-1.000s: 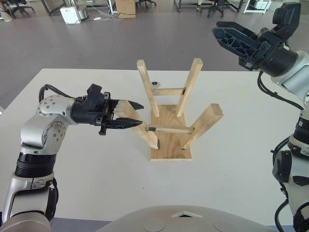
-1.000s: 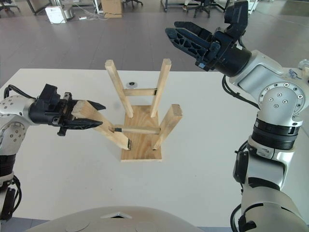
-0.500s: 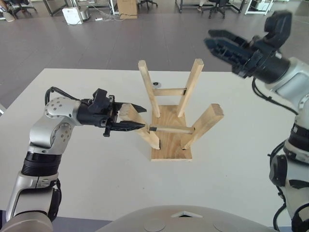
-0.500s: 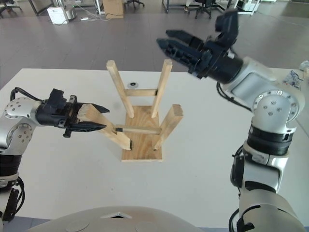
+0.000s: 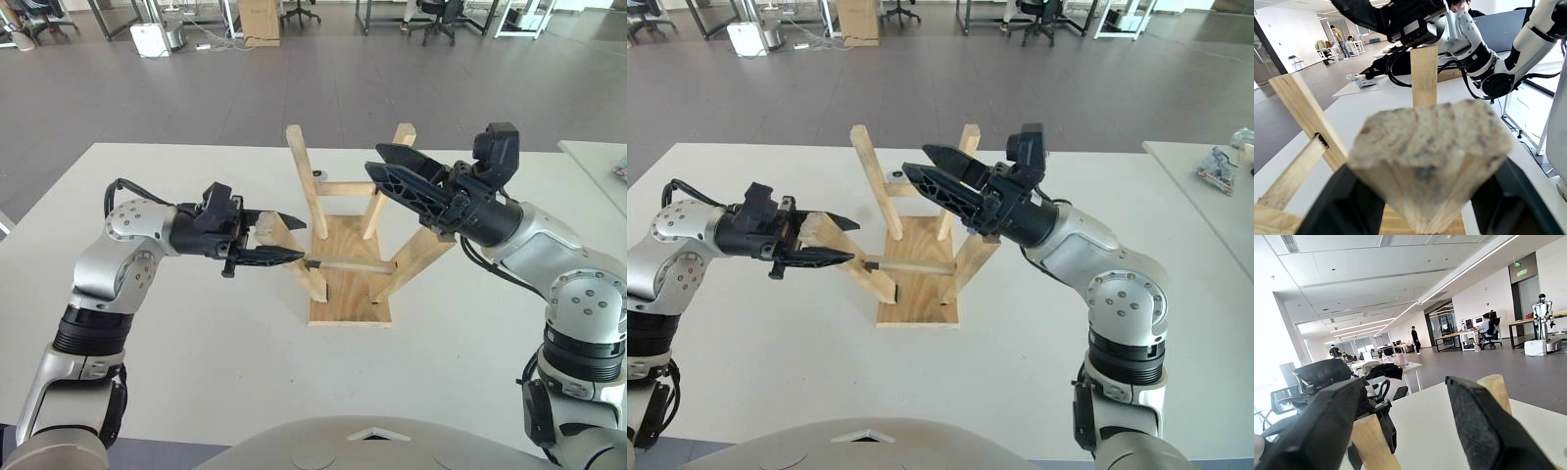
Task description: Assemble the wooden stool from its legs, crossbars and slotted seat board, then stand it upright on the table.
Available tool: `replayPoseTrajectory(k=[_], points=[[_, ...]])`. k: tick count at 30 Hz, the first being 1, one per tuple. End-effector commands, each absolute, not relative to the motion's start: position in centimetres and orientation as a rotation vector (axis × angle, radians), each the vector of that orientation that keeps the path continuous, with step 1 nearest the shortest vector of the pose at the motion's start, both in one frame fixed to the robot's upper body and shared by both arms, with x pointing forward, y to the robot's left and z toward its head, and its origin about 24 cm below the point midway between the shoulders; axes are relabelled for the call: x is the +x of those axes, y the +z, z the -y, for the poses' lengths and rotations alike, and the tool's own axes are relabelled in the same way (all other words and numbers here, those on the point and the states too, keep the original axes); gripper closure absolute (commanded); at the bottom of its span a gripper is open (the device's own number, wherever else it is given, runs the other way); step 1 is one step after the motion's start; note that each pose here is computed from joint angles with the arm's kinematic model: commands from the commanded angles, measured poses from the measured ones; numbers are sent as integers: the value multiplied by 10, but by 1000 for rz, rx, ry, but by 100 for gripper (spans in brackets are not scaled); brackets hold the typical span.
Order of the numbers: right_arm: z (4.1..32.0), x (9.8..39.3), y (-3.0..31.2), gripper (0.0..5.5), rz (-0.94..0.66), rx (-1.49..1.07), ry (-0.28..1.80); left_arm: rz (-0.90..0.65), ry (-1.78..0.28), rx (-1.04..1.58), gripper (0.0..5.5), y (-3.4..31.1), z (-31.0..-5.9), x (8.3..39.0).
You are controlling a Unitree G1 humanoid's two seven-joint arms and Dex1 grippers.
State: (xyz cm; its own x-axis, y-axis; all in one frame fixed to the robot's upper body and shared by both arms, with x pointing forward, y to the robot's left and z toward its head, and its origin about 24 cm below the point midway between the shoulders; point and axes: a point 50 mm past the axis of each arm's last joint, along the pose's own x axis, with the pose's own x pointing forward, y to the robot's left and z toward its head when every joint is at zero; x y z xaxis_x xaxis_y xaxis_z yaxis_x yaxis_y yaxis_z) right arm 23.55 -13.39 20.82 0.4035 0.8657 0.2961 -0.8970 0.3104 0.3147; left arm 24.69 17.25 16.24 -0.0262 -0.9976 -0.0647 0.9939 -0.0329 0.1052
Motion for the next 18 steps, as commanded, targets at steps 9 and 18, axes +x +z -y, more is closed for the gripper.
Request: replayPoseTrajectory(k=[9, 18], points=[[133, 238, 191, 231, -18, 475, 1116, -312, -1569, 132, 346, 105, -166, 235], [131, 236, 191, 231, -11, 491, 1106, -344, -1505, 179, 346, 109, -161, 244]])
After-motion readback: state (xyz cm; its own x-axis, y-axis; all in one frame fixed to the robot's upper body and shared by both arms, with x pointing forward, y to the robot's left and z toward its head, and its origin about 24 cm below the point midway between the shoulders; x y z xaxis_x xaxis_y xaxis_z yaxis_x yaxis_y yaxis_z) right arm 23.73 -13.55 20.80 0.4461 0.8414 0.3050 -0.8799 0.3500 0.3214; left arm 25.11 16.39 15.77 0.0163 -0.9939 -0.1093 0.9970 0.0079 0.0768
